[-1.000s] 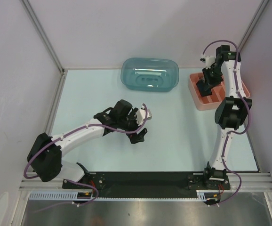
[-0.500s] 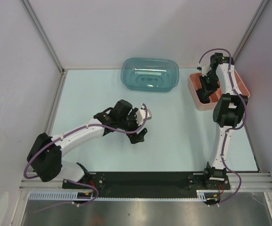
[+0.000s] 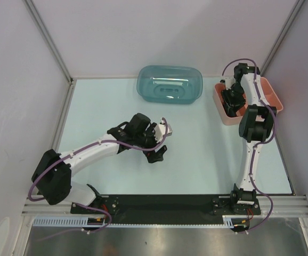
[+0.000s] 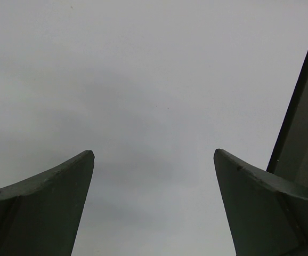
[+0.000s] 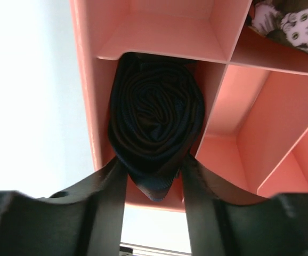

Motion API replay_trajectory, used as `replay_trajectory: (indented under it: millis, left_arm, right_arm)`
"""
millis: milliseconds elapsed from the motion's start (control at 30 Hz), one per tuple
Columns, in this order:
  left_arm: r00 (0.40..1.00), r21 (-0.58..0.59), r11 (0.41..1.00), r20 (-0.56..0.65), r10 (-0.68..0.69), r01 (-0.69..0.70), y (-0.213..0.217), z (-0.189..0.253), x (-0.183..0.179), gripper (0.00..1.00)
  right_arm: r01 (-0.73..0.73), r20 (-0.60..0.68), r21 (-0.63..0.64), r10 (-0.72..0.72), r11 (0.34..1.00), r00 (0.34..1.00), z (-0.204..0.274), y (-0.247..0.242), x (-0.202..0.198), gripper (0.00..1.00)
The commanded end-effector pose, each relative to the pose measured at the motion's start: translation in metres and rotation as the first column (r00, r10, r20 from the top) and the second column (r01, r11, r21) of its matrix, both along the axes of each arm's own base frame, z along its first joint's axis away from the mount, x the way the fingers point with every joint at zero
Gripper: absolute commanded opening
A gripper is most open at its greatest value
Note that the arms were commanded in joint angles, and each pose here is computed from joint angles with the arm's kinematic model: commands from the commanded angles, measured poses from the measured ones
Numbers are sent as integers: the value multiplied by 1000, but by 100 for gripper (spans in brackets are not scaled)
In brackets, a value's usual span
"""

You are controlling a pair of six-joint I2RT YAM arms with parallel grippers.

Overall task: Roll the ties
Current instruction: Place the tie in the storage box.

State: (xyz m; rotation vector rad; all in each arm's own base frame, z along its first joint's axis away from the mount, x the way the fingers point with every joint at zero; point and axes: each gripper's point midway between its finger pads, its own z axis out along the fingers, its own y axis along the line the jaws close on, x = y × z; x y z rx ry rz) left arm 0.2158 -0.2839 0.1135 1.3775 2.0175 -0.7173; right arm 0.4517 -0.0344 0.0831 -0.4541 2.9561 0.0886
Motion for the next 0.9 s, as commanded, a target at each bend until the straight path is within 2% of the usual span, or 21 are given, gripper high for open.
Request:
replay_trajectory:
  millis: [0, 300, 400, 600, 633, 800, 867]
  left_arm:
    - [1000, -13, 1000, -3, 22, -22, -1, 6, 4, 99]
    - [1000, -14, 1000, 9, 25, -25, 2, 7, 3, 99]
    - [1000, -14, 1000, 12, 23, -22, 2, 8, 3, 100]
    - [999, -5, 999, 22, 34, -34, 4, 9, 6, 100]
    - [999, -5, 999, 30, 40, -40, 5, 11, 7, 99]
    - [999, 2, 999, 31, 45, -45, 10, 13, 6, 99]
    - [998, 4, 999, 25, 54, -54, 13, 12, 6, 100]
  right_arm:
    - [-33, -54, 2, 33, 999, 998, 35, 9, -26, 54]
    - [-32, 16, 9, 32, 999, 999, 59, 9, -23, 56]
    - [-23, 12, 19, 23, 1000, 1000, 59, 8, -25, 50]
    - [7, -8, 56, -7, 998, 1000, 39, 8, -18, 31]
    - [8, -8, 59, -8, 998, 1000, 34, 9, -15, 25]
    - [3, 34, 64, -5, 998, 999, 33, 11, 0, 22]
    - [2, 60, 68, -6, 998, 998, 39, 12, 3, 24]
